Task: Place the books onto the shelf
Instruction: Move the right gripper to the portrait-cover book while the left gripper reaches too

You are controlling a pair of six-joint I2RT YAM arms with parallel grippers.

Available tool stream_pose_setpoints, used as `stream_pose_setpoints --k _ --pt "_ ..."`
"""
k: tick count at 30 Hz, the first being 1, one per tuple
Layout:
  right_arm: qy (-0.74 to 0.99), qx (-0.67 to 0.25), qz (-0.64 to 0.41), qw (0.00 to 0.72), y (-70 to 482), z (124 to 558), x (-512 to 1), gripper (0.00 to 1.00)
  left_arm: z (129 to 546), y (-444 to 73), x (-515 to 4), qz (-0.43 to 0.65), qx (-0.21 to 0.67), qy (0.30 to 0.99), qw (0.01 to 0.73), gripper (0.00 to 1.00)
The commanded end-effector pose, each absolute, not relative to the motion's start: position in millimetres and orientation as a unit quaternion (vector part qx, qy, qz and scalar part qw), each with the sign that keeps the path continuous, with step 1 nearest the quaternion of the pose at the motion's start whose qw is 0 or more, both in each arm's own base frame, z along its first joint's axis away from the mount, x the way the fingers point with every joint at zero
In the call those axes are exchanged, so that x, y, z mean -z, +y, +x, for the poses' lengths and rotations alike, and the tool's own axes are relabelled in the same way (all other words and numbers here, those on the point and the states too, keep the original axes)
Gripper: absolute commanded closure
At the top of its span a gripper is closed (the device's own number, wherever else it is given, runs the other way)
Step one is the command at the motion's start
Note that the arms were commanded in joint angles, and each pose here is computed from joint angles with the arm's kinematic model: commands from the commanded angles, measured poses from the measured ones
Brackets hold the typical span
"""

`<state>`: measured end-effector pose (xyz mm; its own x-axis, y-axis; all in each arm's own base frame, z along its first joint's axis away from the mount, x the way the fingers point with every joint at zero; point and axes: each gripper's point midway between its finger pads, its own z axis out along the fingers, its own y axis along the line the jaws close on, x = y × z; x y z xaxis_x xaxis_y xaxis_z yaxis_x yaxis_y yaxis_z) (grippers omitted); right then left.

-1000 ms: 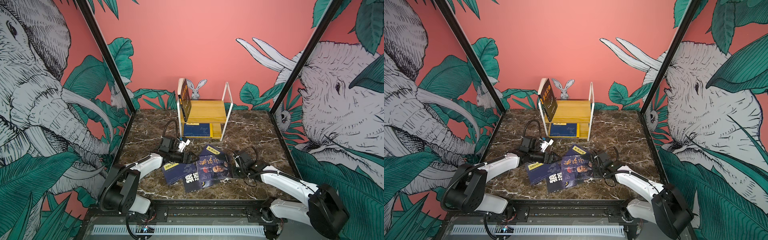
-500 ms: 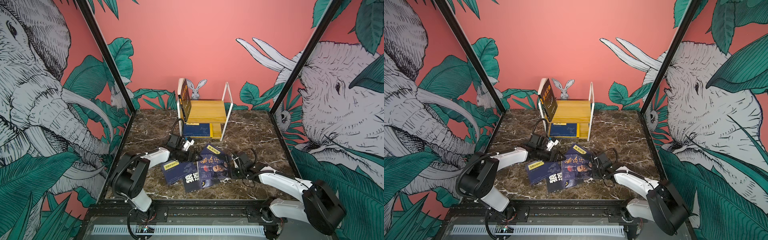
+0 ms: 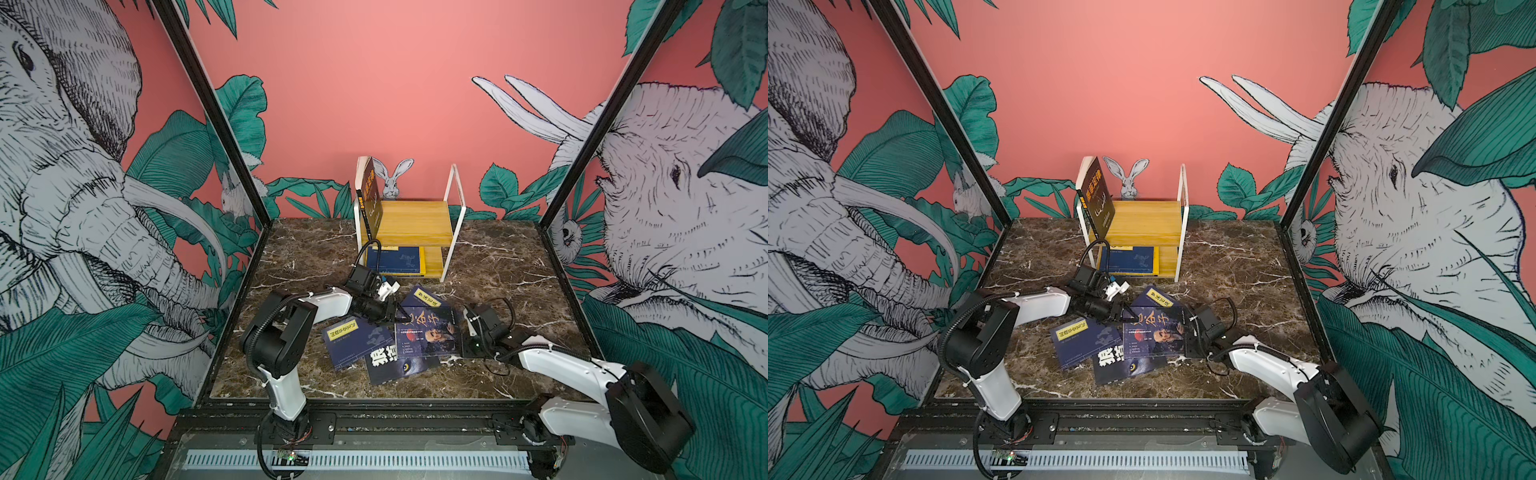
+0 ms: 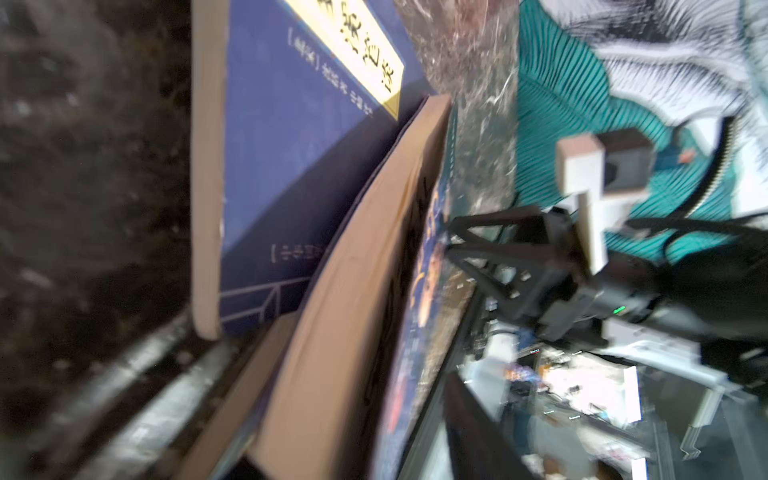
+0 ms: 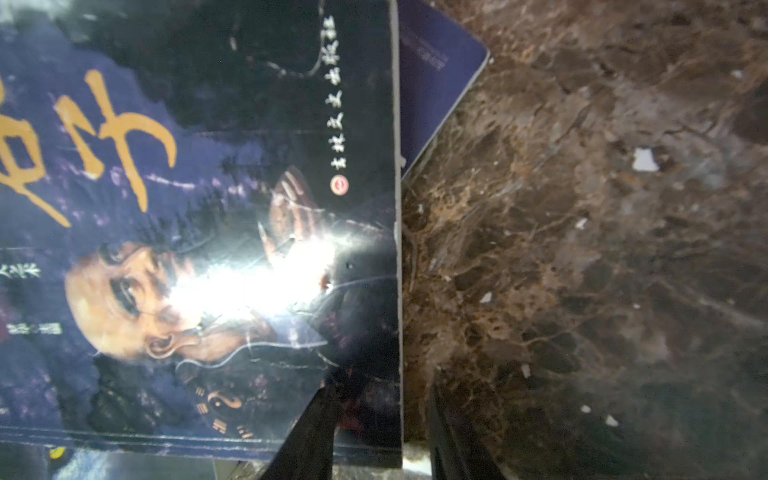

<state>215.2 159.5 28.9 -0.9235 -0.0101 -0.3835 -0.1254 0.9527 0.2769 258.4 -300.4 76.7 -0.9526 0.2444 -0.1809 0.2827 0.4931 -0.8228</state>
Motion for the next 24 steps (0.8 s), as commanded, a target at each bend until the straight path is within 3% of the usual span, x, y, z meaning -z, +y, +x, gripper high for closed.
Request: stream_pose_setpoints --k 1,4,10,16,24 --pt "0.975 -0.141 -0.030 0.166 152 200 -19 0.61 252 -303 -101 0.172 0.501 0.848 0.032 0.62" --pt "0.972 -0.151 -0.029 0.178 154 202 -22 0.61 252 -304 -105 0.170 0.508 0.843 0.039 0.69" --pt "0.966 -0.164 -0.030 0.198 155 205 -38 0.58 247 -302 -122 0.178 0.517 0.836 0.049 0.99" --pt "0.956 -0.167 -0.039 0.237 153 210 -66 0.55 239 -299 -139 0.188 0.532 0.823 0.063 1.00" --pt "0.918 -0.170 -0.079 0.351 149 222 -137 0.47 230 -295 -179 0.200 0.567 0.794 0.088 1.00"
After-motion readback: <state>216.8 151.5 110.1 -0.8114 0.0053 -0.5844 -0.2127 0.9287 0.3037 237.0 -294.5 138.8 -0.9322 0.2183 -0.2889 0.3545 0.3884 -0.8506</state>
